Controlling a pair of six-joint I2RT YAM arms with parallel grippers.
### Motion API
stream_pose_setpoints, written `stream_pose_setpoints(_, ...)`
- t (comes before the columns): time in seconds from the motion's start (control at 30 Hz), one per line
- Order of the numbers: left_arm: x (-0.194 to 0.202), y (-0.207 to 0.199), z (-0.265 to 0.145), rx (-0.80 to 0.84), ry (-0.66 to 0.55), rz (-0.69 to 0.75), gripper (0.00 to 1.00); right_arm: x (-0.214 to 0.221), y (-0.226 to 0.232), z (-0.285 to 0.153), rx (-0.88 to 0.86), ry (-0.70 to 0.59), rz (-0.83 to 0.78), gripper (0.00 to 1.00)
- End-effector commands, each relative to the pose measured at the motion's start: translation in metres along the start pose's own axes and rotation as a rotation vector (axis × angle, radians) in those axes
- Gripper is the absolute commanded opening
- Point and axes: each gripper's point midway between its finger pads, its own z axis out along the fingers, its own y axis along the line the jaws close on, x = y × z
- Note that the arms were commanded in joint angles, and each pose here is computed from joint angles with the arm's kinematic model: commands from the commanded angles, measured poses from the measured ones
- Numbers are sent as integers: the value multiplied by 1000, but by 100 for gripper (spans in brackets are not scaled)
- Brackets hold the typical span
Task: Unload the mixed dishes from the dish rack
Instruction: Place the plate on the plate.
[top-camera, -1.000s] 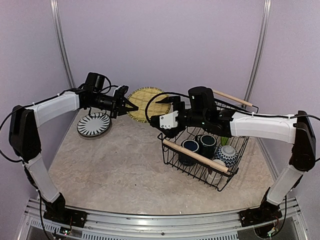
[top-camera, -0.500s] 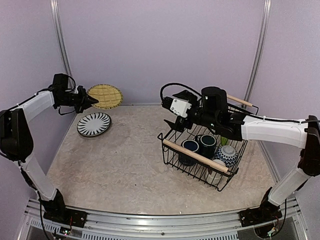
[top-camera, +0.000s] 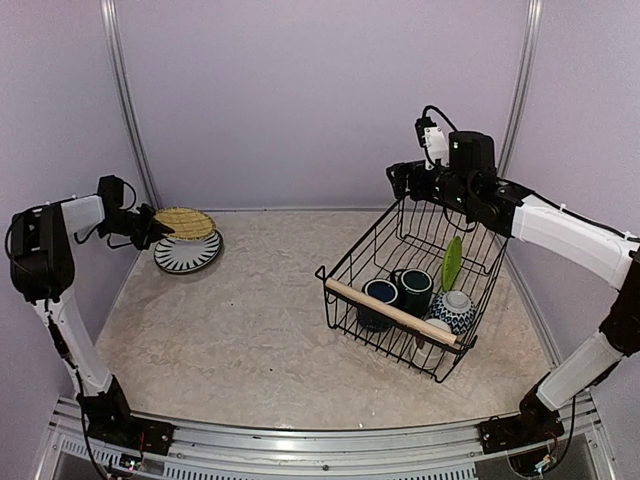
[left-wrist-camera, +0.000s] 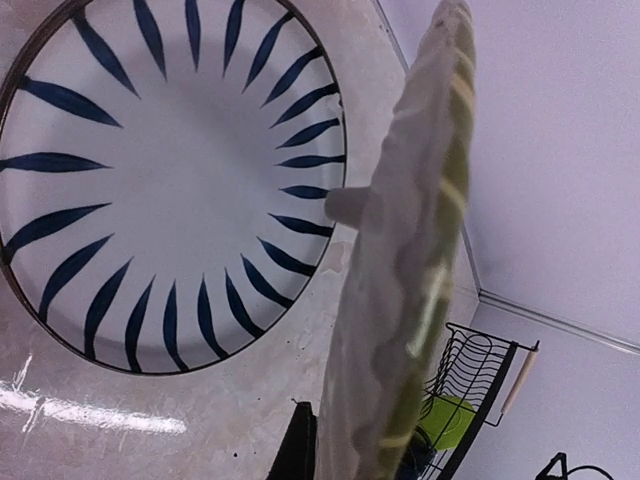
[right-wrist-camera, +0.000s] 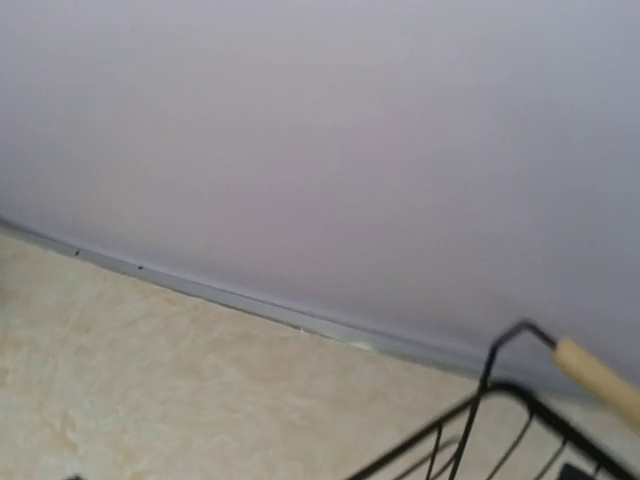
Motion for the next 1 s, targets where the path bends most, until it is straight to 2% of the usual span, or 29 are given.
stream_pose_setpoints(0.0,-10,12,10,-25,11,-18,0,31,-1,-1,32,141,187,100)
stream_pose_setpoints(0.13,-16,32,22,-87,25,-33,0,20,6,-4,-9,133,238,100)
stream_pose_setpoints(0.33,-15,39,34,-78,58,-65,4,0,18,-17,-103,71,235,100)
stream_pose_setpoints(0.43,-15,41,36,-76,70,-79,6,-1,9,-22,-68,52,218,100)
stream_pose_setpoints(0.53,-14,41,39,-62,89,-104,9,7,-18,-33,57,42,251,100)
stream_pose_setpoints(0.67,-13,43,39,-67,86,-123,25,5,-19,-41,4,8,273,100)
stream_pose_setpoints(0.8,-11,33,33,-46,86,-123,34,4,-22,-42,17,17,271,100)
stream_pose_setpoints(0.97,-13,21,19,-43,54,-108,60,6,-22,-38,25,50,273,100)
